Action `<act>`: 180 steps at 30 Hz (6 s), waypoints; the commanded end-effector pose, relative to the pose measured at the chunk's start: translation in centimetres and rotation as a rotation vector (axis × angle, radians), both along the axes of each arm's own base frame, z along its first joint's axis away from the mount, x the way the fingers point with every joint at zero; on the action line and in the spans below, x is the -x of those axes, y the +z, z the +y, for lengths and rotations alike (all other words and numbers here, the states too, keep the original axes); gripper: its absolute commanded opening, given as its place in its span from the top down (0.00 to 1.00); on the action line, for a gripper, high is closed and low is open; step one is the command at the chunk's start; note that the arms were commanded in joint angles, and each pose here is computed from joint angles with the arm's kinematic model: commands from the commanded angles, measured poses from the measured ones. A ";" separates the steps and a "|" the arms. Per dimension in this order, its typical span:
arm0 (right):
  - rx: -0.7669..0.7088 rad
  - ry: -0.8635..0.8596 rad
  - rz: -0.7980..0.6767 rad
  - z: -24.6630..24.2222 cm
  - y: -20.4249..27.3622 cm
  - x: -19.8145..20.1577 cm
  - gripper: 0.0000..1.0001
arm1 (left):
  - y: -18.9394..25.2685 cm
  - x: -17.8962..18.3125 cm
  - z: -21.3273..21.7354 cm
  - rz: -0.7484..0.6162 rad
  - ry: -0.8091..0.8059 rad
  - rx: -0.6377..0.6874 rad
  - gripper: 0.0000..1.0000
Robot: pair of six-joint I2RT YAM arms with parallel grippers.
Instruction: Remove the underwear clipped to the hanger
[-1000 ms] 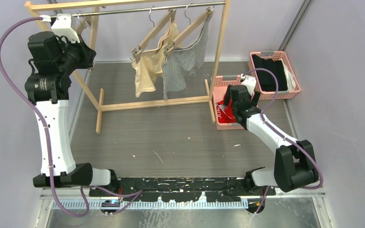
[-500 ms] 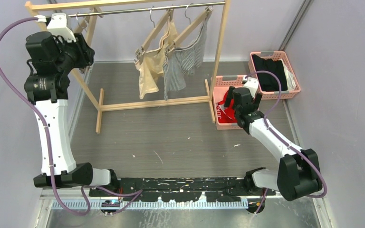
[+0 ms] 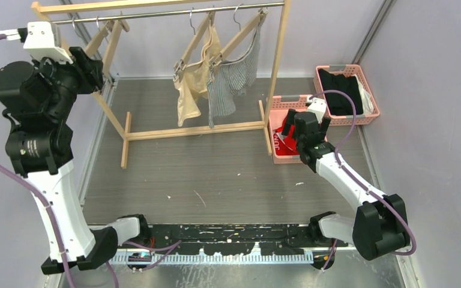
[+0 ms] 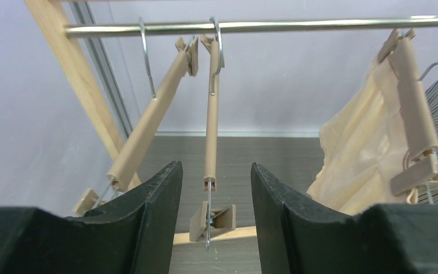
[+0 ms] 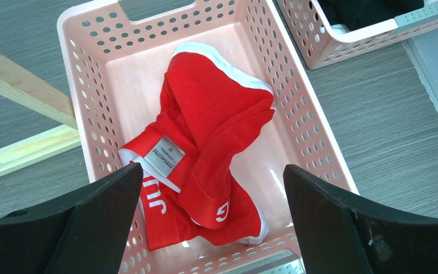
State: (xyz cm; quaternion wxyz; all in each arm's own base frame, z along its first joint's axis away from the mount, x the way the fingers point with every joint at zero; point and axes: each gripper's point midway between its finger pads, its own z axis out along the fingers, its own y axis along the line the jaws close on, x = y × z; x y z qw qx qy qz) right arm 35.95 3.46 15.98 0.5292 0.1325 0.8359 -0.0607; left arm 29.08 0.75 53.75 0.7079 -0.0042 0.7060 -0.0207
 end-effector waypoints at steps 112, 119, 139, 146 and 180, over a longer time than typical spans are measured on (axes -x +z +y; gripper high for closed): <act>0.166 0.217 -0.150 8.9 5.8 3.3 0.00 | 1.6 -7.7 -17.8 -0.129 -0.361 -0.044 1.00; 0.161 0.205 -0.161 8.7 6.0 3.4 0.00 | -2.6 -6.1 -16.9 -0.059 -0.355 -0.045 1.00; 0.028 0.454 -0.204 13.7 7.2 3.4 0.00 | -25.2 9.4 -14.4 0.534 -0.604 -0.082 1.00; -0.089 0.751 -0.233 19.2 9.4 4.8 0.00 | -26.6 13.3 -16.3 0.523 -0.817 -0.047 1.00; -0.095 1.231 -0.464 19.0 18.8 10.9 0.00 | -23.2 15.7 -19.2 0.321 -1.097 -0.057 1.00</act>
